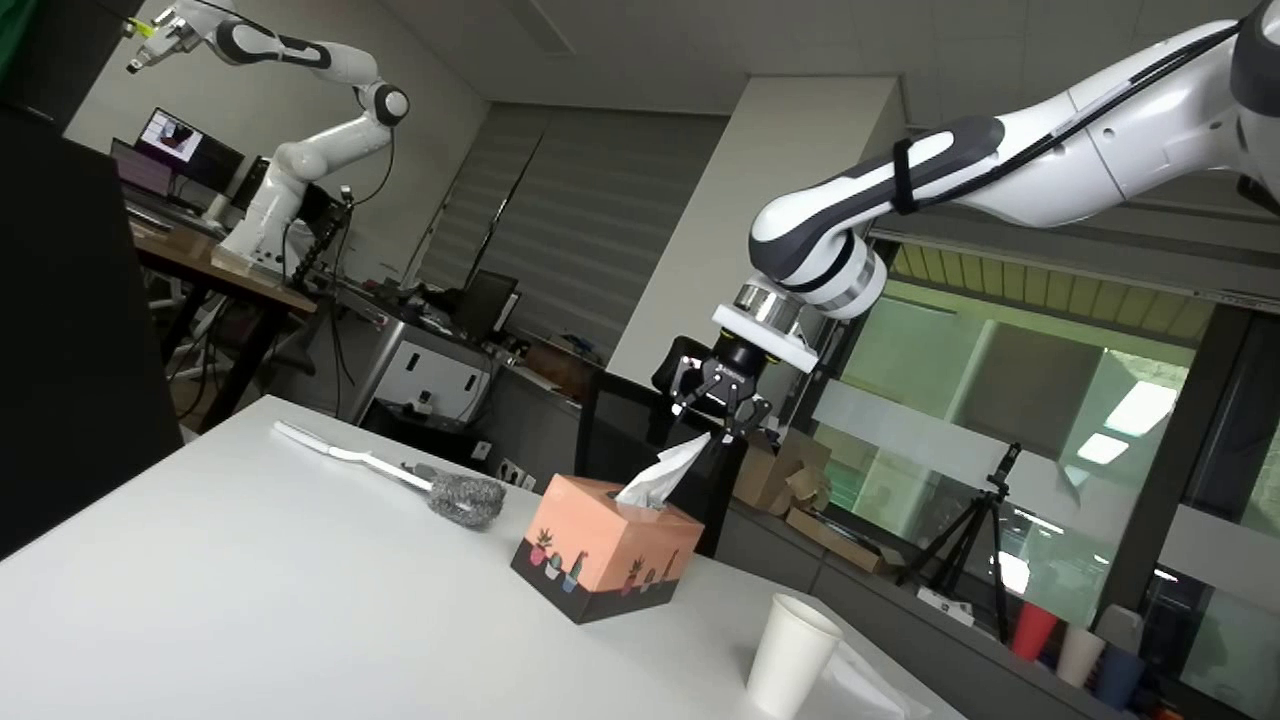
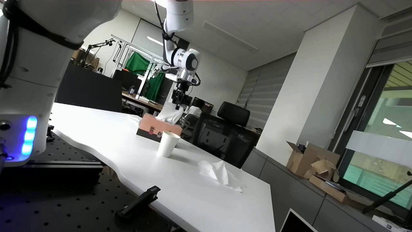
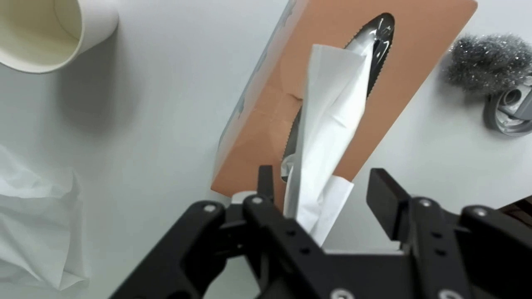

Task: Remove a tissue from the box and put it on the table

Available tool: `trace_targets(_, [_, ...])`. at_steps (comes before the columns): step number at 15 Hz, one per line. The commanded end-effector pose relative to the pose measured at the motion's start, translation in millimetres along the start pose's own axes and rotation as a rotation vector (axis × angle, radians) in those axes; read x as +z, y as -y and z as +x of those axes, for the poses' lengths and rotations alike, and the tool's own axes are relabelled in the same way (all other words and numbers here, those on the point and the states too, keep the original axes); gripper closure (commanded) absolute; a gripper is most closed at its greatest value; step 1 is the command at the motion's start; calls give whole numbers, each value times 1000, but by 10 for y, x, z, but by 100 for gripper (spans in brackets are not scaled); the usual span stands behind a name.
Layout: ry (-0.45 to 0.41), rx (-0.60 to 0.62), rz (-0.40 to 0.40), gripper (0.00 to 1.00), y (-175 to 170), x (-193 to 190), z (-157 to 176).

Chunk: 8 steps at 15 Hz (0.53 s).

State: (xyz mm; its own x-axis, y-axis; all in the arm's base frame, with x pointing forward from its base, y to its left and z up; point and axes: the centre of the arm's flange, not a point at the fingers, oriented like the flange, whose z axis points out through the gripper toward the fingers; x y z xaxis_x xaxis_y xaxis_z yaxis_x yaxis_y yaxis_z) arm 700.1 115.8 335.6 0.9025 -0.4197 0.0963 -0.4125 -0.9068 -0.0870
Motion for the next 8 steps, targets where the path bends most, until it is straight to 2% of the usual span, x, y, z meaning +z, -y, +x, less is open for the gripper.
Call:
trace_targets(1, [30,20,7,69,20,-32,173])
trace_targets(5, [67,15,12,96,-4,35,188])
trace_targets(6, [72,13,13,99,-5,46,189])
trace_targets(8, [78,-1,10,100,-10,41,181])
